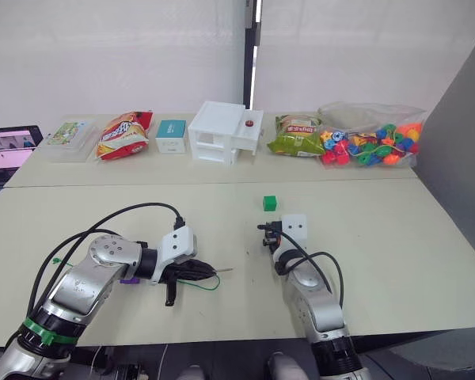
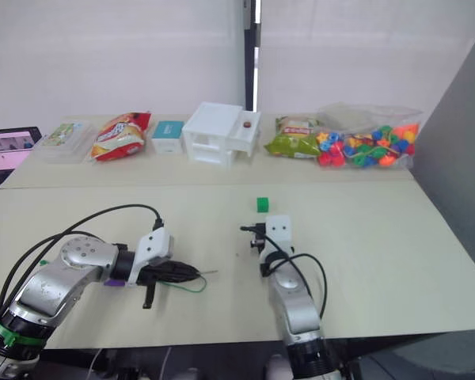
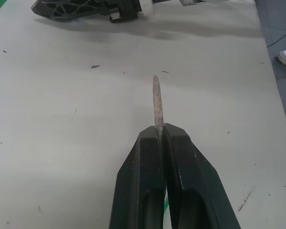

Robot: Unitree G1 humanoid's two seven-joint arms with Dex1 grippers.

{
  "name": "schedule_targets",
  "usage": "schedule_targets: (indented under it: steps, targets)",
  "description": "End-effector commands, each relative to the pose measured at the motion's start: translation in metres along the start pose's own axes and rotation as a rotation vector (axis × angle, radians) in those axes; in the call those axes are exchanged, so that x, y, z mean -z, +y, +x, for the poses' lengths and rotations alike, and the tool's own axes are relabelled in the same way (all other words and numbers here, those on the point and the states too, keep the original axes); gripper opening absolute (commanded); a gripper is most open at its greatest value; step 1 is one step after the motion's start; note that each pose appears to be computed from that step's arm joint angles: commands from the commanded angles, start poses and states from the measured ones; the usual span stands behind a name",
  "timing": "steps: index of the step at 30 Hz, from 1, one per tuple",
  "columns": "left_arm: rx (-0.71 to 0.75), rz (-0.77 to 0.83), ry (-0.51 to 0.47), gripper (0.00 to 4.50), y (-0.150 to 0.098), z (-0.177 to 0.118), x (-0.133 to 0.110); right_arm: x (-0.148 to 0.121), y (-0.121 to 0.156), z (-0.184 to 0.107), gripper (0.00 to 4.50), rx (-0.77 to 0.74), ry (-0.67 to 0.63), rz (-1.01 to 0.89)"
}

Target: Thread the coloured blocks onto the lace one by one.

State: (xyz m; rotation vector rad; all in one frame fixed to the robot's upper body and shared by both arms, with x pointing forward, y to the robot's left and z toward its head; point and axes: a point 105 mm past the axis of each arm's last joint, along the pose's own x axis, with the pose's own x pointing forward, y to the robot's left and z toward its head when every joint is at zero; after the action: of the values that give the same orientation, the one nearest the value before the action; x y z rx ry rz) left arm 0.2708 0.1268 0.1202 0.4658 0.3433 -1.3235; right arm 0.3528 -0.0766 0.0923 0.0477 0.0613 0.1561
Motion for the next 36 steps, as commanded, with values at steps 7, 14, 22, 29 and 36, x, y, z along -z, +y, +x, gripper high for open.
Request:
schedule_targets:
  steps: [7,14,22,29,36]
  targets:
    - [0.012,0.03,-0.018,0.0,-0.003,-0.001,-0.005,-0.009,0.033,-0.063,1.21,-0.187,0.007,0.006]
    - [0.044,0.032,-0.007,0.0,-0.007,-0.001,-0.004,0.021,0.043,-0.087,1.21,-0.224,0.146,0.011]
    - [0.048,0.035,0.005,0.0,-0.006,-0.002,-0.004,0.012,0.043,-0.086,2.9,-0.212,0.083,0.003]
    - [0.051,0.033,-0.002,0.0,-0.007,0.001,-0.003,-0.028,0.038,-0.09,4.48,-0.285,-0.067,-0.072]
    - [0.045,0.033,-0.012,0.0,-0.004,0.006,-0.002,-0.05,0.043,-0.113,4.48,-0.717,-0.043,-0.191]
